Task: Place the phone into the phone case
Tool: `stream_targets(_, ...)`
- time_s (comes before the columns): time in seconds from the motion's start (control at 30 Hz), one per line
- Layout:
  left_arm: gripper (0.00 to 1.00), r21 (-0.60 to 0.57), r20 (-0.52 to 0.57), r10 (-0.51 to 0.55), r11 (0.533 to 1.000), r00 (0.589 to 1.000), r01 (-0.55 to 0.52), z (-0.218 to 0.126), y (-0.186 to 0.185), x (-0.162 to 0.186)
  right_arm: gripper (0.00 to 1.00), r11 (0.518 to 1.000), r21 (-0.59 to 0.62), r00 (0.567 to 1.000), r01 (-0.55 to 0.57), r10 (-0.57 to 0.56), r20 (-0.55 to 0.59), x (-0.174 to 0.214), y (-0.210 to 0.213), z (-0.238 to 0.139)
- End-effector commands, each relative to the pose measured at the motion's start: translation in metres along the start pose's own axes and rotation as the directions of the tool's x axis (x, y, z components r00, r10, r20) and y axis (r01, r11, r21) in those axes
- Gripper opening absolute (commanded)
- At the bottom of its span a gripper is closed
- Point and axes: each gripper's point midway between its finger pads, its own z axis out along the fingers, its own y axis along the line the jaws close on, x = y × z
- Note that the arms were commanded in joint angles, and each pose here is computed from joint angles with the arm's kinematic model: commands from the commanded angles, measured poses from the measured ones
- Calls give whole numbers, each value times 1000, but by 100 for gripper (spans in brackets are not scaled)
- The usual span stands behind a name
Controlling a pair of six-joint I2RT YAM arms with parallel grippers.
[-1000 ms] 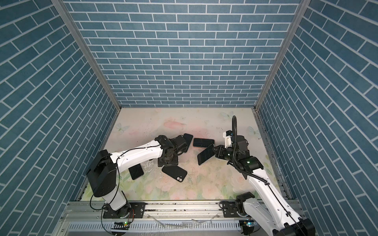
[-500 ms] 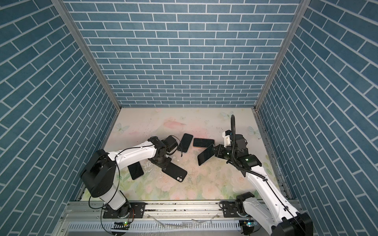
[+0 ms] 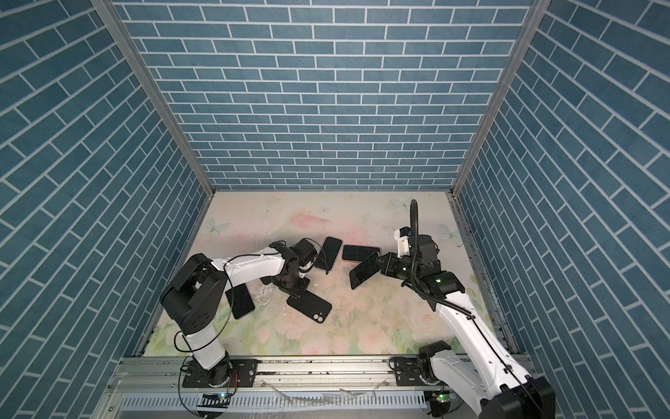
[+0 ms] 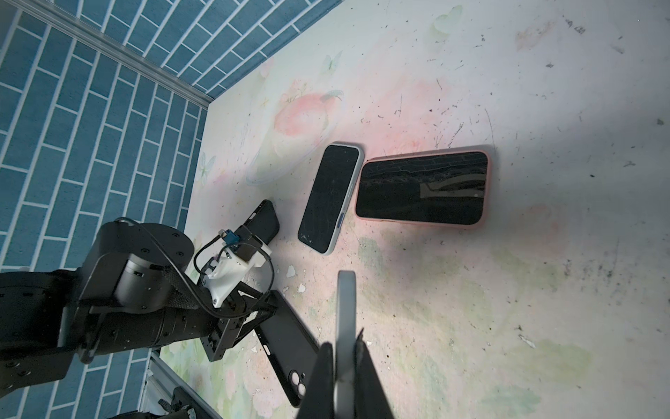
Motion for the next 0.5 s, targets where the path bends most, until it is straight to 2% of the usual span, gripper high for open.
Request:
stream_targets(0.0,24,-29,-9,-56,998,998,56,16,14,-1,0,998,-39,998,42,-40,51,-18,15,-5)
stream_targets(0.37,0,-22,6,-187,982,982,187,13,18,-11,0,999,-21,998,46,-45,43,-16,9,-4)
stream_targets(0.47,0,-30,22,-215,976,976,216,6,20,-13,0,999,-20,998,45,-44,43,-16,8,-3)
